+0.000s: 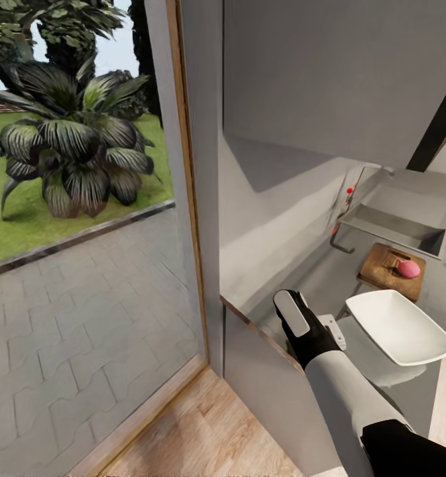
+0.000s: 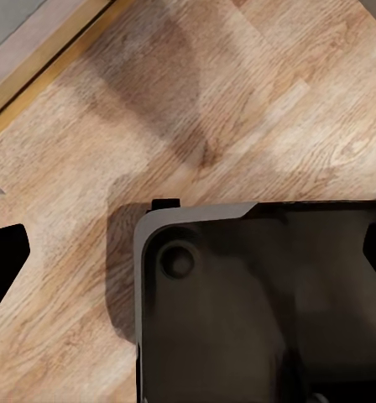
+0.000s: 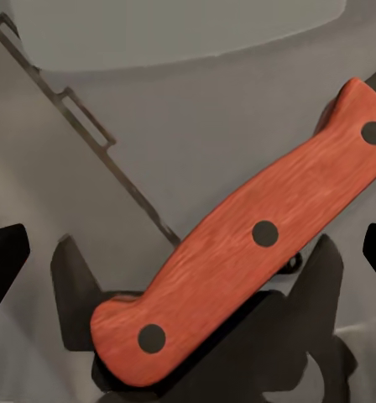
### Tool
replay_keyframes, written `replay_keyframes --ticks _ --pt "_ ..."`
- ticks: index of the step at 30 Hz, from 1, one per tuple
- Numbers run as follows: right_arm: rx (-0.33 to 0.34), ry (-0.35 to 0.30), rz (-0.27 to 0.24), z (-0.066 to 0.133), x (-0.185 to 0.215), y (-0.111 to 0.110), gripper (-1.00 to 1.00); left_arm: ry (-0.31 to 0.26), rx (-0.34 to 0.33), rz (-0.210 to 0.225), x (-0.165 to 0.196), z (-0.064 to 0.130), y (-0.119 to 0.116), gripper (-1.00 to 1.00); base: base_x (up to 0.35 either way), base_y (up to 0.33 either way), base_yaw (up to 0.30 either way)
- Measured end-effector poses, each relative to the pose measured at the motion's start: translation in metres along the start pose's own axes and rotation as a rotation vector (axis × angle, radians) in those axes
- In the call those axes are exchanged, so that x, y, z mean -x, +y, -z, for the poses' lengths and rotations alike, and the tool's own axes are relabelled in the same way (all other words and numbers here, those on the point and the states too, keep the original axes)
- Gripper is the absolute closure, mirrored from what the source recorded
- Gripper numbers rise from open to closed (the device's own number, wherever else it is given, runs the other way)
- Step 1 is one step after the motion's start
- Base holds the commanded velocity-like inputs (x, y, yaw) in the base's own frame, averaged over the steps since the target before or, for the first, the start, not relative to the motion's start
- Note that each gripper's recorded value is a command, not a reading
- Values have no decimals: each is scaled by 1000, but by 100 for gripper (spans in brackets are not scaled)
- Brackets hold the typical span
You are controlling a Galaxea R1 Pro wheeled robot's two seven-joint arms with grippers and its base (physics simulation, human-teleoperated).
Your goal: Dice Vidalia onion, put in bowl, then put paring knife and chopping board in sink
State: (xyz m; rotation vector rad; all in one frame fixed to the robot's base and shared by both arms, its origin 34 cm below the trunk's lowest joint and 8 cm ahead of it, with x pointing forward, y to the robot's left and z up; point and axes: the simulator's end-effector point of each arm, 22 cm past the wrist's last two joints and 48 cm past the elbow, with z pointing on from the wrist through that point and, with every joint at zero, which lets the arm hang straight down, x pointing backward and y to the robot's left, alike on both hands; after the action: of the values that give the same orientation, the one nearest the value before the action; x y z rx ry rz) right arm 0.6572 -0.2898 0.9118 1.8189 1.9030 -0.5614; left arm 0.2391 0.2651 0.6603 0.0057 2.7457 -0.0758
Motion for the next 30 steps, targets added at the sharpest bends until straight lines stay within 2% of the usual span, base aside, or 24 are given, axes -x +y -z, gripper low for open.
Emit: replay_keyframes --ticks 13,30 --pt "-20 -3 10 -11 -4 -3 -100 21 -1 1 -8 0 0 -100 0 0 0" --pt "-17 -5 4 -11 -4 -1 -100 29 -1 1 -11 1 -1 -100 0 0 0"
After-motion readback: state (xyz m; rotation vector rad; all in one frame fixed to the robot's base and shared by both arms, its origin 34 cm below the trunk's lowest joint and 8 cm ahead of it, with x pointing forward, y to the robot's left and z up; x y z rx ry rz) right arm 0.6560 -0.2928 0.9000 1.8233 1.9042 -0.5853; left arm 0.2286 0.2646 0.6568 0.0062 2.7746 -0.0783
